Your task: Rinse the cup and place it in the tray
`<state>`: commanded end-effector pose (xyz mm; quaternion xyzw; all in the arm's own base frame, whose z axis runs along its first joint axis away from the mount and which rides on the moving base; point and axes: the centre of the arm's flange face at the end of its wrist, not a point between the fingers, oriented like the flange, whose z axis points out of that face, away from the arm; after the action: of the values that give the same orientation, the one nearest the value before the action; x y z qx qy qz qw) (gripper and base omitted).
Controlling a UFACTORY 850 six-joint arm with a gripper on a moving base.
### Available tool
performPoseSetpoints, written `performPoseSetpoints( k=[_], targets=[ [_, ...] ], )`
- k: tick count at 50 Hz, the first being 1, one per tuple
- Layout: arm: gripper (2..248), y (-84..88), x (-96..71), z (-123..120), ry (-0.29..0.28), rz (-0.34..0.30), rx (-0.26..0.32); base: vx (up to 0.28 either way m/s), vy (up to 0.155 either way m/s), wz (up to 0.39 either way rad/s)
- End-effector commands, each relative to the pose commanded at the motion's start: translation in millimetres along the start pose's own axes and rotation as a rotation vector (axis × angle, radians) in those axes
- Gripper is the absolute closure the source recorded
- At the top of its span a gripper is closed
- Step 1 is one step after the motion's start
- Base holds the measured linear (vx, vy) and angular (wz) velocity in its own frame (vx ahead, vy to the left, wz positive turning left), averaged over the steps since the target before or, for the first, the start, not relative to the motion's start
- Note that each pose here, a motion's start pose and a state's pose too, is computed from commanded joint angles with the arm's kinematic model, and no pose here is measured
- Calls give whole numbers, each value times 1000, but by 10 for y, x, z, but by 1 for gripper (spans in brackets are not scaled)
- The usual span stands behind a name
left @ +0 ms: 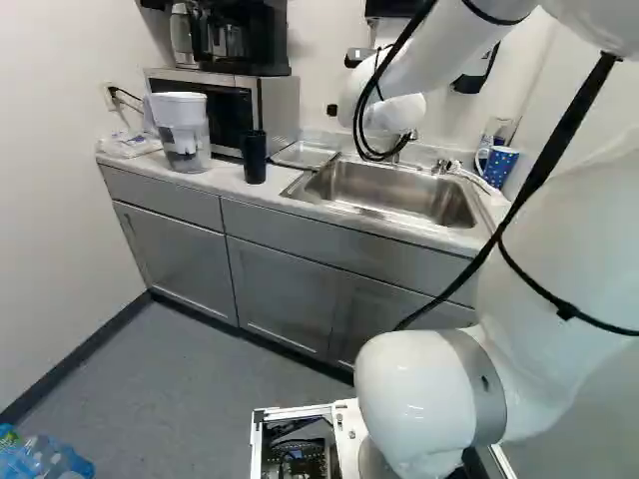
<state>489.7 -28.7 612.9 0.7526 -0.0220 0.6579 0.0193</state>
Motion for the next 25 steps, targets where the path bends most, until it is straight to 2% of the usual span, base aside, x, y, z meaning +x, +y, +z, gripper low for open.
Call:
performPoseSetpoints(
  k=[25],
  targets=[
    [3,259,289,384,36,6,-48,0,0,0]
  ],
)
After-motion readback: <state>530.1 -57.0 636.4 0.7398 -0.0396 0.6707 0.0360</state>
